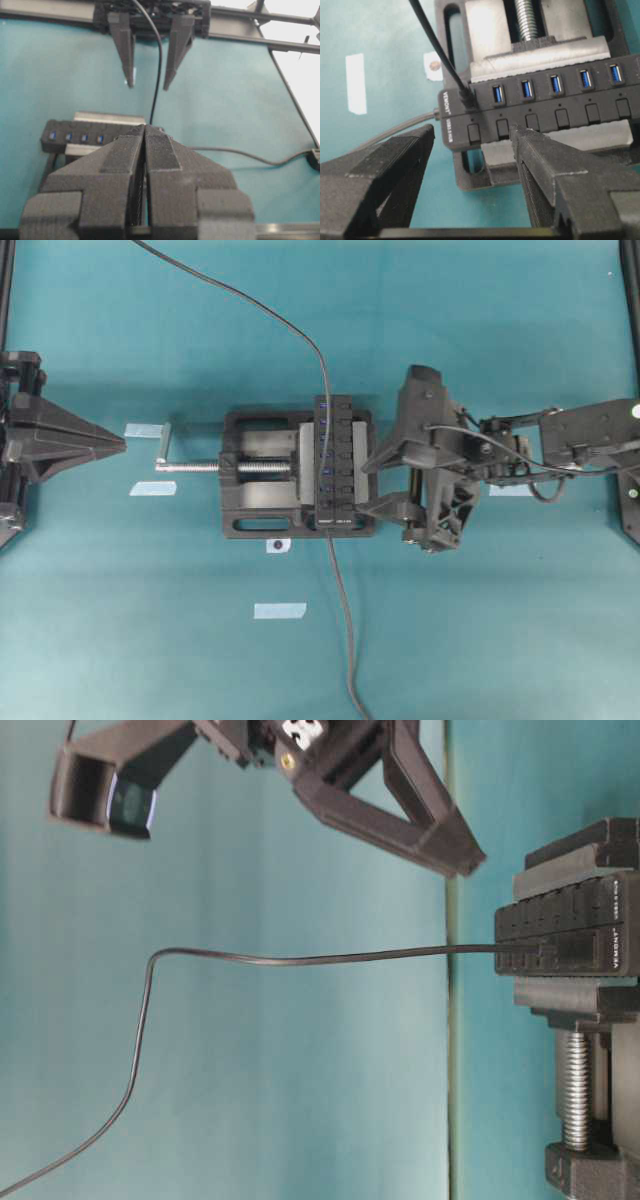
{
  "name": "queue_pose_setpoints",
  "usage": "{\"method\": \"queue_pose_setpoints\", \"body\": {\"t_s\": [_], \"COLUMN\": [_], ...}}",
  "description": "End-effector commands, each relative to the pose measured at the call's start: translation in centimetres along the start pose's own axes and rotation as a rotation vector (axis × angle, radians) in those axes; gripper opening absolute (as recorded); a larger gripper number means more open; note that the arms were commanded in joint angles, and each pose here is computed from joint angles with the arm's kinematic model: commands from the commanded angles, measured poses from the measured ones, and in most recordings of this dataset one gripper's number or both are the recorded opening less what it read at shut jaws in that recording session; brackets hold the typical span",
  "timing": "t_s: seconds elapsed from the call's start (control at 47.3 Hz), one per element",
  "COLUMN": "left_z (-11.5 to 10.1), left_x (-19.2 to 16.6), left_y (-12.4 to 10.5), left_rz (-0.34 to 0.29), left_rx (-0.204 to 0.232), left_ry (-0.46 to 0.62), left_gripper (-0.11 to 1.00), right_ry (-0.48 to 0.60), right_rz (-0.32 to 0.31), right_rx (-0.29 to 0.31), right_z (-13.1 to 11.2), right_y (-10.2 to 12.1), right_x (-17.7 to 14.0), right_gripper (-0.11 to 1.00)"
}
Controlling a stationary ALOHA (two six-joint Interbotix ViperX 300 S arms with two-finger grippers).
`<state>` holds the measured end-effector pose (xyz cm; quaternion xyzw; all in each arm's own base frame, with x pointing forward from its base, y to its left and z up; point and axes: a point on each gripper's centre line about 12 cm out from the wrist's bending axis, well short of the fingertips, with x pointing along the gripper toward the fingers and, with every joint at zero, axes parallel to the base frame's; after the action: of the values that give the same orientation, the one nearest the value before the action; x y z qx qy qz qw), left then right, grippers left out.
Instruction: Insert the USB into the front port of the fixed hub.
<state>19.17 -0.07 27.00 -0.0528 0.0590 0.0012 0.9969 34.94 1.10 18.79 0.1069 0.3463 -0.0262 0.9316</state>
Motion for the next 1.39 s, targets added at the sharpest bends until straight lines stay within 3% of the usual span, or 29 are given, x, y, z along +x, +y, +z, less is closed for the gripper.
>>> {"method": "queue_pose_setpoints", "body": {"t_s": [0.0,0.528,1.373], "left_z": [0.6,0.6,0.5], "left_x": [0.1,0.0,0.0], "left_y": [-0.1,-0.1,-0.1], "left_rz": [-0.004,-0.002,-0.004], "left_rx": [0.003,0.003,0.000], "left_ry": [-0.020,-0.021,-0.020], "left_gripper": [0.00,0.00,0.00], "right_ry": [-0.058,-0.131,-0.119], "right_rz": [0.015,0.032,0.038], "right_rx": [0.005,0.008,0.001], "right_z": [1.0,0.6,-0.2], "right_y": [0.3,0.2,0.4], "right_x": [-1.1,-1.8,-0.3], "right_gripper": [0.68,0.68,0.68]}}
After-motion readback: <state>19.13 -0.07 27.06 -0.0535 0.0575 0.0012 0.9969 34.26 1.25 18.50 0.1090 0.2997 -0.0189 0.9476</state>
